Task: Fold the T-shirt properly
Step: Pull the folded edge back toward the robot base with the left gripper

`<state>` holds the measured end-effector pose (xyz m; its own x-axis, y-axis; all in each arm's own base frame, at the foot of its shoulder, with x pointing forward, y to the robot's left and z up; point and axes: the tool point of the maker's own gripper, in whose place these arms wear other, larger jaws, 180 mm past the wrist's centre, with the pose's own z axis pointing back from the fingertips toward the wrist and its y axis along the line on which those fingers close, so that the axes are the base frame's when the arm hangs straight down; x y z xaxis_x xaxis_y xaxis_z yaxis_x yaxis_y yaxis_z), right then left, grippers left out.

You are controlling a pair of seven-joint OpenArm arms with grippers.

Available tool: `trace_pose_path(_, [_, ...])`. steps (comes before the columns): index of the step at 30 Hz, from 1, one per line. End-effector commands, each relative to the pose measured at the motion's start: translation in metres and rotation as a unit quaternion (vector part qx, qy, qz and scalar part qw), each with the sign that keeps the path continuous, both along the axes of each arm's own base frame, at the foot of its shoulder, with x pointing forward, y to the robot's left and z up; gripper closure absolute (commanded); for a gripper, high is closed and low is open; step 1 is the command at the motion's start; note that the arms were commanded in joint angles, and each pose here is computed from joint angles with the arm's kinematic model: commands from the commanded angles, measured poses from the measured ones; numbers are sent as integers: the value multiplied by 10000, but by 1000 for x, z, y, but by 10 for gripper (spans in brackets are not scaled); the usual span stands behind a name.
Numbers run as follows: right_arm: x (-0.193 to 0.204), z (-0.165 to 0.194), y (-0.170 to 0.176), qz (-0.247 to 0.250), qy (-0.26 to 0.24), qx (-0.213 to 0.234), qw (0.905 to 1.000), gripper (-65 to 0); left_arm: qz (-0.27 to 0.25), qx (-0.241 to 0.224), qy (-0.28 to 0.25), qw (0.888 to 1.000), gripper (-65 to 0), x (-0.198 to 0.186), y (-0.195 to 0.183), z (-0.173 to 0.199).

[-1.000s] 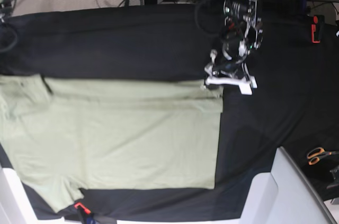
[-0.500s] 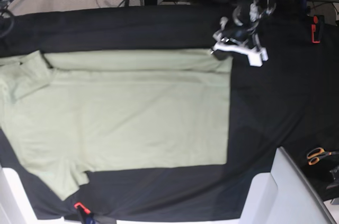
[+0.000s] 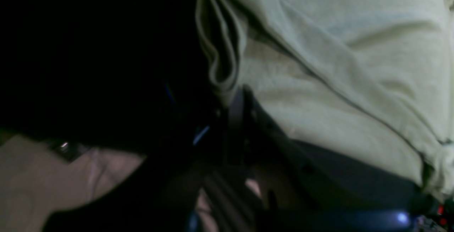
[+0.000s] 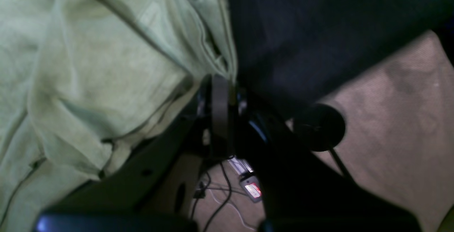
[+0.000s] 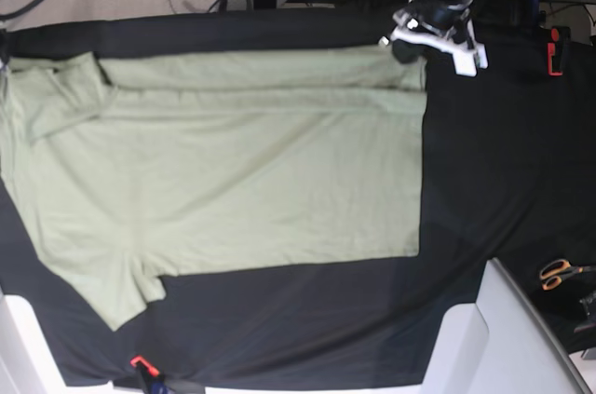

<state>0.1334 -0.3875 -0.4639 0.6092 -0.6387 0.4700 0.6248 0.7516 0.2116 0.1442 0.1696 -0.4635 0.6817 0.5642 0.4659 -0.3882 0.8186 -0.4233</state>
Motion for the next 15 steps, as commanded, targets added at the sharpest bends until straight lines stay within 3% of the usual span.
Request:
trace_pose_path(1, [4,14,-14,-8,-146,-243,9996,0,-14,80,-94,9999,0,1,6,6])
trace_pose_path(15, [-24,1,-6,-7,152,-137,9998,0,-152,281,104,9994,0,-14,22,1])
